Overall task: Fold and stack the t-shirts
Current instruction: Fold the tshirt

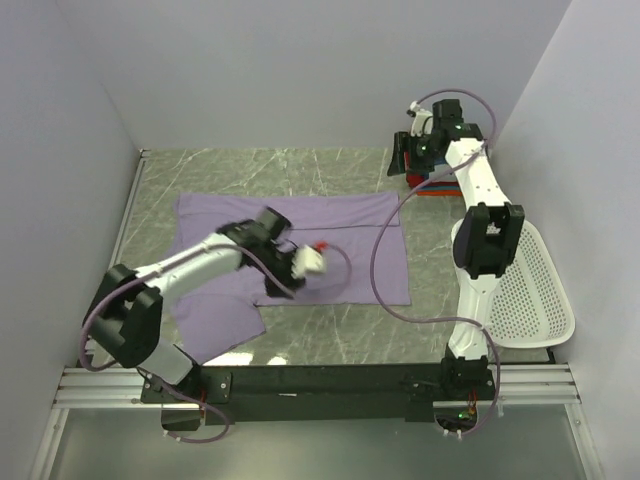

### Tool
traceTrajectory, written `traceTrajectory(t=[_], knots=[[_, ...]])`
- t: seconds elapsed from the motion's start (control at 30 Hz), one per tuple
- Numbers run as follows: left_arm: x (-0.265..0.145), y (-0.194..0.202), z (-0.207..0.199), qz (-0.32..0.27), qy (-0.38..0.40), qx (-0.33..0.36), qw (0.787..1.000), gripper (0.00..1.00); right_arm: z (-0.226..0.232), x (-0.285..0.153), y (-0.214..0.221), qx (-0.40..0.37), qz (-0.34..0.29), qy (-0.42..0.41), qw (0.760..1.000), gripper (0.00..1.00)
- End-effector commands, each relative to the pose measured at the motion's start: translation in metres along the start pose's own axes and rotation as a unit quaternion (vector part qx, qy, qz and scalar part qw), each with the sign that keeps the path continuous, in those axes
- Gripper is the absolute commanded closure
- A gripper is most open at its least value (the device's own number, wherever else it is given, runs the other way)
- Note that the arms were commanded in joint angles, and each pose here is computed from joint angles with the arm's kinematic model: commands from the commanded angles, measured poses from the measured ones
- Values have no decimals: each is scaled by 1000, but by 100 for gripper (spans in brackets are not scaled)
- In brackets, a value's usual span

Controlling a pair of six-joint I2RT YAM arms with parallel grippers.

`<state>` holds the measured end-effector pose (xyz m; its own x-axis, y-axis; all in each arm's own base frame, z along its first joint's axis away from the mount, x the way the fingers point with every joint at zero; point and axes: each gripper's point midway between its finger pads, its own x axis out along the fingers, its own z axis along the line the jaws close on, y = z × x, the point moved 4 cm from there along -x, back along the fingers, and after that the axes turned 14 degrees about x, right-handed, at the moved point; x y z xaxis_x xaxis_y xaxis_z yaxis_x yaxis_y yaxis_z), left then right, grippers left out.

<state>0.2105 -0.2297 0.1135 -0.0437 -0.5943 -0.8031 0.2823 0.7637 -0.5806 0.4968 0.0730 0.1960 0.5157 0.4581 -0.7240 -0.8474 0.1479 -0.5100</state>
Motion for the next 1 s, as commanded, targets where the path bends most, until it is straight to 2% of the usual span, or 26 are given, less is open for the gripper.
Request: traceTrajectory(t=[0.0, 0.03, 0.07, 0.13, 0.17, 0.2, 0.23, 0.27, 0.33, 0.37, 0.43, 0.47, 0.6, 0.77, 0.97], knots=[[-46, 34, 30, -37, -54, -102, 993, 45, -4, 18, 31, -50, 62, 62, 995, 33], [-58, 41, 53, -44, -78, -128, 988, 47, -2, 22, 32, -66, 66, 72, 993, 43], [-79, 66, 71, -48, -118, -202, 971, 49, -4, 33, 37, -82, 76, 99, 989, 48], [-100, 92, 110, -58, -168, -270, 946, 53, -2, 44, 39, -118, 82, 124, 982, 57], [-117, 119, 121, -62, -199, -343, 916, 54, 2, 55, 44, -137, 88, 136, 977, 60], [-114, 142, 129, -54, -202, -385, 899, 54, -2, 58, 43, -150, 86, 164, 971, 63], [-126, 153, 143, -54, -223, -402, 887, 57, -3, 64, 42, -165, 82, 176, 967, 63], [-137, 177, 148, -53, -246, -448, 858, 58, -4, 70, 44, -173, 84, 188, 963, 64], [-139, 212, 157, -37, -263, -493, 829, 58, -7, 76, 40, -193, 77, 221, 953, 64], [-145, 231, 155, -38, -273, -524, 806, 59, -11, 83, 40, -197, 76, 230, 950, 64], [-145, 258, 157, -35, -278, -559, 781, 59, -17, 87, 33, -205, 66, 252, 943, 64], [-149, 277, 153, -18, -291, -589, 754, 60, -22, 93, 35, -209, 71, 260, 940, 64], [-146, 319, 147, 13, -304, -631, 713, 62, -33, 105, 35, -237, 82, 286, 925, 64], [-153, 357, 140, 50, -331, -667, 666, 61, -44, 121, 32, -297, 79, 335, 890, 65], [-155, 379, 136, 21, -325, -709, 625, 59, -44, 141, 12, -332, 44, 361, 870, 65]])
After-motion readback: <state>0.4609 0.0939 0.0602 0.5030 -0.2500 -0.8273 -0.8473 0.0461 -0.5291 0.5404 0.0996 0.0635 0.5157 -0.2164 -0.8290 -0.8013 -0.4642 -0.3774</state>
